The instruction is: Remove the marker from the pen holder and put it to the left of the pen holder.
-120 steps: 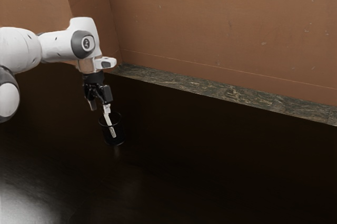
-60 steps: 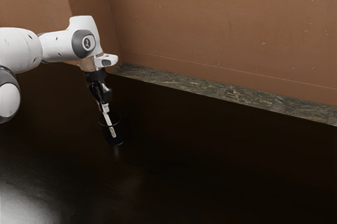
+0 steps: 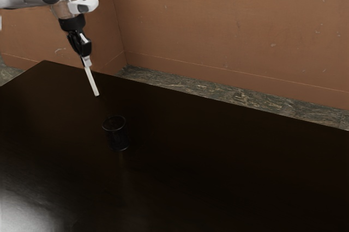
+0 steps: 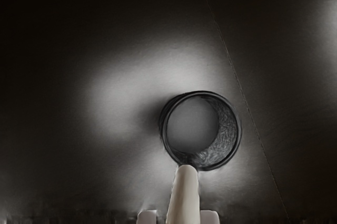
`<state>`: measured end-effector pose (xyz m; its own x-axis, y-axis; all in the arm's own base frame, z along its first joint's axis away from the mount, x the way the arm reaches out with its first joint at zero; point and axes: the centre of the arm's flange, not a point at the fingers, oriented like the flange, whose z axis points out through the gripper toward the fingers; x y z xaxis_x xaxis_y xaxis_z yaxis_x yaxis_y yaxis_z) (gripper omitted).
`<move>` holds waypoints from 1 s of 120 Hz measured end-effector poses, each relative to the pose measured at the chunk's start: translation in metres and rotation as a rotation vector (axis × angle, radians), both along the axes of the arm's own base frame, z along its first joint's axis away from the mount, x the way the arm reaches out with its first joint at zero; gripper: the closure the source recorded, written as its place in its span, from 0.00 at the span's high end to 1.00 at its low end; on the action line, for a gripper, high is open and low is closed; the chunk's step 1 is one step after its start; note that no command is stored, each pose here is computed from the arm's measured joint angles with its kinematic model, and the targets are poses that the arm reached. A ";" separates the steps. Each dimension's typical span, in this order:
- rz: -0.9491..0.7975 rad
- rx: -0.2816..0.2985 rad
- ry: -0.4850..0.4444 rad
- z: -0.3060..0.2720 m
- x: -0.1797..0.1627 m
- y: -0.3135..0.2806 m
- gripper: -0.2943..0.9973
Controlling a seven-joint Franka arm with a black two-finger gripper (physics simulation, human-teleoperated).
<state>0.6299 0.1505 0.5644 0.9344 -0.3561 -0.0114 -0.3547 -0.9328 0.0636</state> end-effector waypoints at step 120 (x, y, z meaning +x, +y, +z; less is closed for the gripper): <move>0.218 0.274 0.717 -0.267 0.015 0.007 0.45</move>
<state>0.6451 0.1573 0.2970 0.7145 -0.0639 -0.6967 -0.1222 -0.9919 -0.0343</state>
